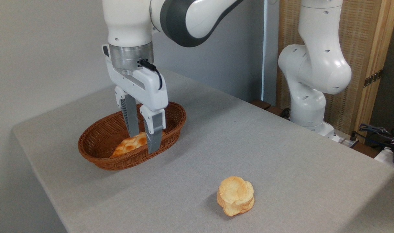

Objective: Put bread into the basket

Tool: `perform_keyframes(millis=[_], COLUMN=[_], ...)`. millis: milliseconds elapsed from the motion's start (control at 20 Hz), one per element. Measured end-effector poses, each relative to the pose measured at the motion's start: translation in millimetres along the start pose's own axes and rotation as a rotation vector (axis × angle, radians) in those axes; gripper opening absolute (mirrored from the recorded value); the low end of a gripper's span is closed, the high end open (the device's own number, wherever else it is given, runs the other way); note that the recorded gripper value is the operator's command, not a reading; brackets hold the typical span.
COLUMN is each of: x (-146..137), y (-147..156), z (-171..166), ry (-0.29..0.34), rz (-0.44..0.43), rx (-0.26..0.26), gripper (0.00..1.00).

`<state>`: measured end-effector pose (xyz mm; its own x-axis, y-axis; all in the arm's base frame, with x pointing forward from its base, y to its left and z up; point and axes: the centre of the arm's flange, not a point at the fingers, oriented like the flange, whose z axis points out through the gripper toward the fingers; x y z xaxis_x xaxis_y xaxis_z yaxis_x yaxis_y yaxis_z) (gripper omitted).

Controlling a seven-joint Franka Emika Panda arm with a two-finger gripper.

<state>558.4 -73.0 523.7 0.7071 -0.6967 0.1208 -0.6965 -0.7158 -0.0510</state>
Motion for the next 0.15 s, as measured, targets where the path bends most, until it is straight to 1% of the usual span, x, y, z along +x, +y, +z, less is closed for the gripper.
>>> perform_keyframes(millis=[150], x=[-12.2], y=[-15.5], z=[0.5], ry=[-0.012], rz=[-0.026], rx=[0.014], gripper=[1.0])
